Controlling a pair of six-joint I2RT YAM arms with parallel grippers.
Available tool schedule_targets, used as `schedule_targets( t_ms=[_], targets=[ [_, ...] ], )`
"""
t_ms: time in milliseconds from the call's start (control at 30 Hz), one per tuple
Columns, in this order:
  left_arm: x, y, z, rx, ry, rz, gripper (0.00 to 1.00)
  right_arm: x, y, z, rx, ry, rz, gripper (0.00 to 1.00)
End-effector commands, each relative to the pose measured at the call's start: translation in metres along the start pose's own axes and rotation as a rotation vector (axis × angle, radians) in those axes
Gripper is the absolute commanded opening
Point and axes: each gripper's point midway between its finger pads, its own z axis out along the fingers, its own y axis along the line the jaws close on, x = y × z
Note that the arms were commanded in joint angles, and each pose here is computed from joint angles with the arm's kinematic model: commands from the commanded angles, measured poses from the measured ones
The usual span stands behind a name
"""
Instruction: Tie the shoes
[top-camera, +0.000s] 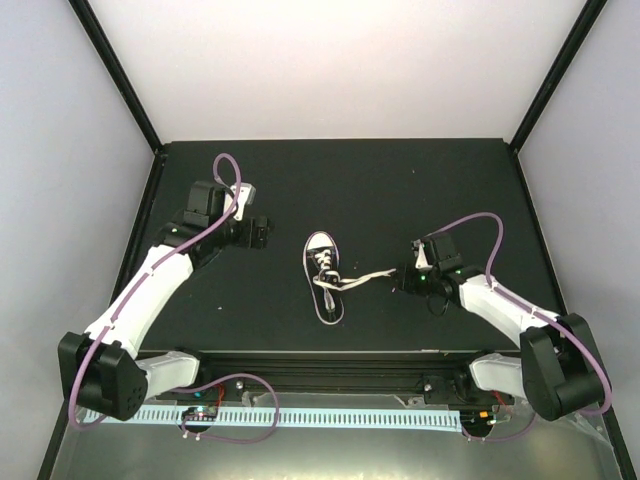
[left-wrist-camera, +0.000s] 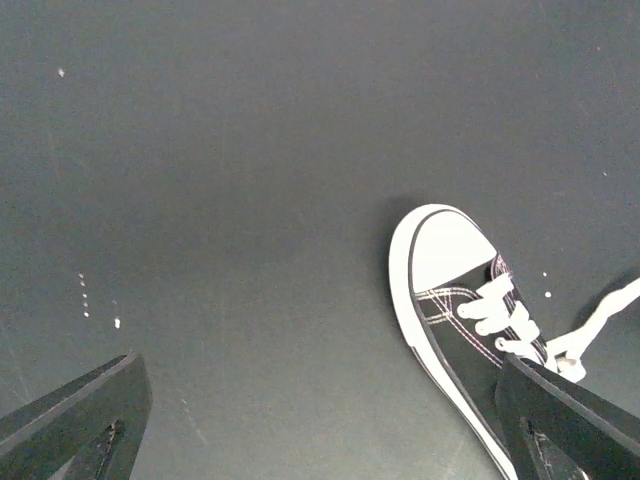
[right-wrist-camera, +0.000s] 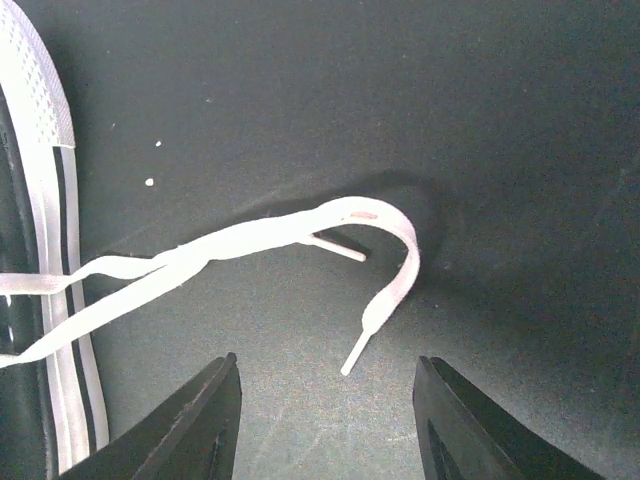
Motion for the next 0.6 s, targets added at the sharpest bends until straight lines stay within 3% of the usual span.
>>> schedule_targets(
  t_ms=[0, 200, 300, 567],
  targets=[
    [-0.024, 0.004, -0.015, -0.043, -0.094, 0.059, 0.97, -0.012, 0.007, -0.003, -0.001, -0.034, -0.043, 0.49],
    [-0.013, 0.004, -0.009, -0.034, -0.059, 0.069, 0.97, -0.014, -0.011, 0.01, 0.092, -0.024, -0.049, 0.48],
    [-0.012, 0.003, -0.006, -0.023, -0.05, 0.068, 0.96, -0.018, -0.023, 0.014, 0.164, -0.033, -0.042, 0.43],
    [-0.007, 0.0, 0.002, 0.004, -0.022, 0.059, 0.95, -0.029, -0.027, 0.025, 0.194, -0.041, -0.05, 0.39]
  ],
)
